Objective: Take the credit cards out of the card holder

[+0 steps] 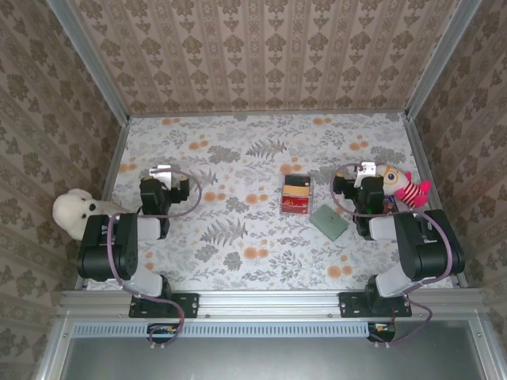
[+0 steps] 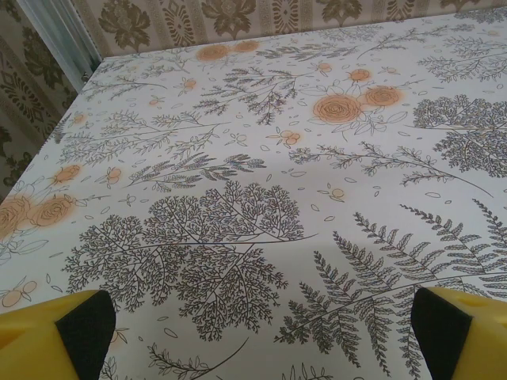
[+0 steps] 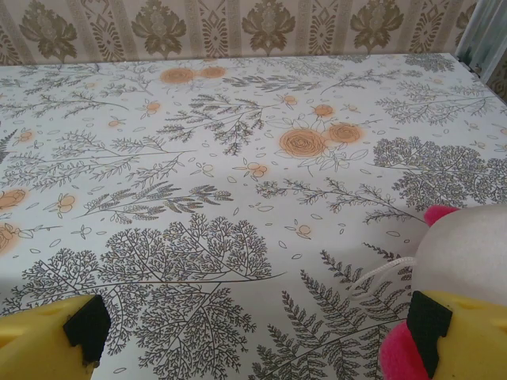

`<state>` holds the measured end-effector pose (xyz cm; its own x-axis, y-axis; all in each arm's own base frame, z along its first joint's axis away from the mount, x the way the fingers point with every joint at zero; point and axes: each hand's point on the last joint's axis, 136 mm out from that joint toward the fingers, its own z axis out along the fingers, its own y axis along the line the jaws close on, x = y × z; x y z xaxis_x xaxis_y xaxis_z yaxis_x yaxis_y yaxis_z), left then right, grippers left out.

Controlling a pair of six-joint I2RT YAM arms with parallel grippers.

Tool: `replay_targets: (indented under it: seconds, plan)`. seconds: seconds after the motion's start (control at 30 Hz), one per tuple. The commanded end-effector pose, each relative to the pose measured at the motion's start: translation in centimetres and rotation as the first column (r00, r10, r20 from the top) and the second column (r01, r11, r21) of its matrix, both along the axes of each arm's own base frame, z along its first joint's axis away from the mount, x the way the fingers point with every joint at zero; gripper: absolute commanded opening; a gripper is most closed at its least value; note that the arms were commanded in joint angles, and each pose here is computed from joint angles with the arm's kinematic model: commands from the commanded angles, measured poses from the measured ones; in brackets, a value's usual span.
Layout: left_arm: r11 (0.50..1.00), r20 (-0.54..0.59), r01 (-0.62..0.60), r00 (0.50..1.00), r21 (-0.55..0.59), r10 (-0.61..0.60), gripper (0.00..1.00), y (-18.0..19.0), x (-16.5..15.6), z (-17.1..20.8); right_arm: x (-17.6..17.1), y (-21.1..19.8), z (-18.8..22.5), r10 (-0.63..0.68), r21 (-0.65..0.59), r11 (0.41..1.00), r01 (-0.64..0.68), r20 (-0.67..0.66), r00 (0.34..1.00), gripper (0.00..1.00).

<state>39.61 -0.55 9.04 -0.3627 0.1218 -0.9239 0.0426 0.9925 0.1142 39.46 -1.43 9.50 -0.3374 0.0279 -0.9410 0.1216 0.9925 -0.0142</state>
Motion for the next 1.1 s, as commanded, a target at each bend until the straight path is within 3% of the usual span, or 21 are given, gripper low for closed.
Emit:
replay_targets:
  seconds: [0.0,0.93,1.07]
  plan:
    - [1.0,0.009,0.0,1.0,-0.02,0.0,1.0,0.0,0.4,0.3,0.3,0.0,0.4,-0.001,0.015,1.0,0.001,0.006,1.0,1.0]
    - [1.0,0.012,-0.003,1.0,-0.023,0.004,1.0,0.1,0.4,0.4,0.2,0.0,0.4,-0.002,0.015,1.0,0.002,0.011,1.0,1.0]
    - [0.999,0.024,-0.036,0.999,-0.024,0.037,1.0,0.6,0.2,0.6,-0.8,-1.7,2.1,-0.107,0.026,0.994,0.106,0.049,0.993,1.0]
